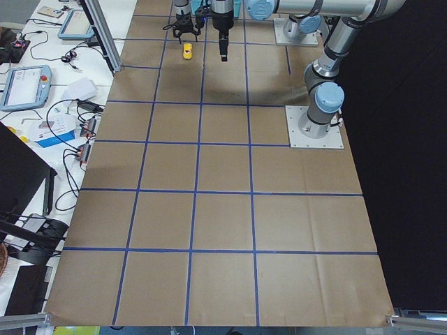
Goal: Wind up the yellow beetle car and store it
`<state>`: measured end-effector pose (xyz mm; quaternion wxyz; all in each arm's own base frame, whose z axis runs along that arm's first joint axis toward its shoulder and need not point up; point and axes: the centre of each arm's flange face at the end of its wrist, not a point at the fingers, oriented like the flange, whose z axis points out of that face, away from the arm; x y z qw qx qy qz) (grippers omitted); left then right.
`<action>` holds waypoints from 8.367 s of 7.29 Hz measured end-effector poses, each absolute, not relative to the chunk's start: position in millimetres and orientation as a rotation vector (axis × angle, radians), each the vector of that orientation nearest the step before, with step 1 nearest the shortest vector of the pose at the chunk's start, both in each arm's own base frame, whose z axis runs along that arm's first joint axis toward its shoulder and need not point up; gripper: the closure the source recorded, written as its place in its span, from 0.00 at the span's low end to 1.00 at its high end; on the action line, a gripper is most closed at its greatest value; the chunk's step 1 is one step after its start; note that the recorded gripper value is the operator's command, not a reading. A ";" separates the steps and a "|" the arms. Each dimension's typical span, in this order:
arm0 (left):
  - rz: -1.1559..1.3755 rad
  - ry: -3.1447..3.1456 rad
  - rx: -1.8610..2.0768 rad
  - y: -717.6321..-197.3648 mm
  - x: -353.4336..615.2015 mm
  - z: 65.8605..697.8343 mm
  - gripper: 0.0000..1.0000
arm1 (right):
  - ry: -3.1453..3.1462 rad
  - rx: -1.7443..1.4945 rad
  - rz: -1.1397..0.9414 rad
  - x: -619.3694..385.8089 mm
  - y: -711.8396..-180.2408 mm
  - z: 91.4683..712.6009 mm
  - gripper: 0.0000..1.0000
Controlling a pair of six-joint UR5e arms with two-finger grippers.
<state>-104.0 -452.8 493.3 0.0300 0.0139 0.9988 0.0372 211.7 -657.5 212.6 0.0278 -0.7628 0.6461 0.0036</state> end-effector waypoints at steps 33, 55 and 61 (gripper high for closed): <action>0.124 3.125 0.083 -447.3 -109.0 498.4 0.00 | 3.090 -0.032 -0.112 -251.0 -474.5 245.0 0.96; 0.113 3.136 0.100 -450.2 -102.7 495.8 0.00 | 3.151 0.278 -0.221 101.5 -556.4 535.4 0.00; 0.116 3.137 0.097 -447.3 -102.8 494.6 0.00 | 3.075 0.362 -0.382 191.3 -544.7 521.2 0.00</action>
